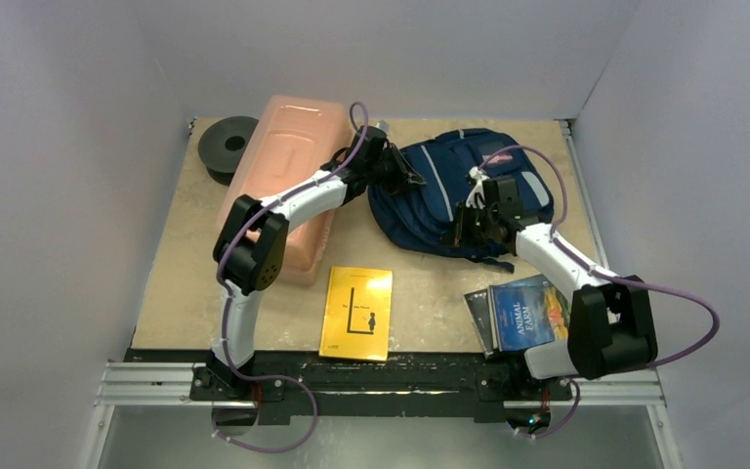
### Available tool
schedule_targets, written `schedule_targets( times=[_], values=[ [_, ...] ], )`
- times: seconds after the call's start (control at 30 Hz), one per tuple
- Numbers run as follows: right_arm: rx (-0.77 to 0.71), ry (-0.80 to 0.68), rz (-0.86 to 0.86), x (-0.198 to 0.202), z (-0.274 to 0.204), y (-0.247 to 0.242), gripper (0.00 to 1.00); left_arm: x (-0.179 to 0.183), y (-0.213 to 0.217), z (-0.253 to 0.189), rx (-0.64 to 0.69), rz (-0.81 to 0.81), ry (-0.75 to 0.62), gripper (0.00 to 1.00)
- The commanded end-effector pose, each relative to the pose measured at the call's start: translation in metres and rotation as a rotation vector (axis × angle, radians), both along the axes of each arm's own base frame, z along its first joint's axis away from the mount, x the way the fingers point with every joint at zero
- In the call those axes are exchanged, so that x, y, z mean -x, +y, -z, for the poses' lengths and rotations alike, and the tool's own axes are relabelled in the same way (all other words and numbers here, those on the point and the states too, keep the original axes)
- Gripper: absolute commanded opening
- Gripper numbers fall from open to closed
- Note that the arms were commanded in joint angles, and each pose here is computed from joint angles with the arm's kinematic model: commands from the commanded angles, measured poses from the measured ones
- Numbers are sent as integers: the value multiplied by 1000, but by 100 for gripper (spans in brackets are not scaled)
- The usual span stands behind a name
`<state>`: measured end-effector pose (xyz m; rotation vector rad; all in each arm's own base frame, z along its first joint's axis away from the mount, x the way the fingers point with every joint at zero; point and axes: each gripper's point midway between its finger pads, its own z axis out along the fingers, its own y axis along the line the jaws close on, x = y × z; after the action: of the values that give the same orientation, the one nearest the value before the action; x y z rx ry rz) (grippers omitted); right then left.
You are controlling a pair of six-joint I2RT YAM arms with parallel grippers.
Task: Pack the student bag
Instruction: Unzip the student bag at the center of the board.
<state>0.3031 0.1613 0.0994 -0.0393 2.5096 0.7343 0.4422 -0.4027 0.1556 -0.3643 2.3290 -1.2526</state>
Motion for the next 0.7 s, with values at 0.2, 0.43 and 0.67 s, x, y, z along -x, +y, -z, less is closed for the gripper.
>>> schedule_targets(
  times=[0.2, 0.43, 0.67],
  values=[
    [-168, 155, 19, 27, 1, 27, 24, 5, -12, -56, 16, 51, -225, 18],
    [-153, 42, 270, 16, -17, -51, 77, 51, 29, -68, -206, 179, -259, 54],
    [-97, 199, 612, 18, 15, -101, 82, 115, 39, -55, -430, 314, -328, 57]
  ],
)
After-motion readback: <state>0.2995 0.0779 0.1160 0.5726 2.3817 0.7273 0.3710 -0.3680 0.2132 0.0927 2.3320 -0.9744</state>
